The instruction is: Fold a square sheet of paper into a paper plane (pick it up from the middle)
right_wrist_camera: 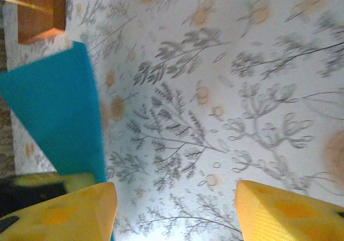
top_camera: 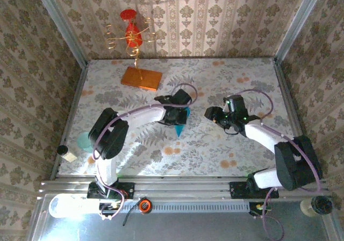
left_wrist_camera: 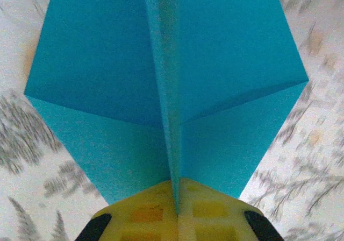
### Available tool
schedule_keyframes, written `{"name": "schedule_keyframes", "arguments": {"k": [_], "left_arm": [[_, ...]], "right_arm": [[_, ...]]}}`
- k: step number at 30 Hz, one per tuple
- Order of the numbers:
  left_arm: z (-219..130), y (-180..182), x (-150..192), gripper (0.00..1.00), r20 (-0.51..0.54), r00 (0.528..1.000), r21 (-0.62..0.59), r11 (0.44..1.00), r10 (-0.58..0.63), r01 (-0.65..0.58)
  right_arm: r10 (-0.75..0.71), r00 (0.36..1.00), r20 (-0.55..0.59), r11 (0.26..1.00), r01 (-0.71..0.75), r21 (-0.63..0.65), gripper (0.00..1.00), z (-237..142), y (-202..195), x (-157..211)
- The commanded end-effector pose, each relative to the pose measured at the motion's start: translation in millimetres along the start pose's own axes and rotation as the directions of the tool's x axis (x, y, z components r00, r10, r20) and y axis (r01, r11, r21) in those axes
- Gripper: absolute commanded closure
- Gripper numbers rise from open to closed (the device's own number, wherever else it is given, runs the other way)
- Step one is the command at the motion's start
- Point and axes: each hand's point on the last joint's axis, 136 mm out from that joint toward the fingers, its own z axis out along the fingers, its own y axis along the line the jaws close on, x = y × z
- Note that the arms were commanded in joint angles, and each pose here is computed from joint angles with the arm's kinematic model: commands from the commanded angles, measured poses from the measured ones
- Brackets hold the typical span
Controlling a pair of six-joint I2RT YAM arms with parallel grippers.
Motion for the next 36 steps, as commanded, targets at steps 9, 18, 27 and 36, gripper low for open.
{"name": "schedule_keyframes", "arguments": {"k": [9,18,27,36], "left_arm": [[35,13,-48,0.92,-0.030,0.997,-0.065,0.995,0.073,-0.075],[54,18,-56,0.81,-0.049,0.996,-0.098,0.992,0.068,-0.073],[68,25,-50,0.71,-0.077,0.996,-0.126,0.990,0.047,-0.057],[82,39,-47,0.62,-0.070,0.997,-0.203,0.979,-0.019,0.005]], "right_arm": [[-0.016,1.000,-0.003,0.996,0.017,0.082,0.33,-3,-24,7],[-0.006,0.999,-0.040,0.997,0.009,0.078,0.33,4,-28,13],[0.007,0.997,-0.073,0.997,-0.001,0.080,0.33,12,-33,20],[0.009,0.997,-0.081,0.997,-0.003,0.080,0.32,14,-36,23]]}}
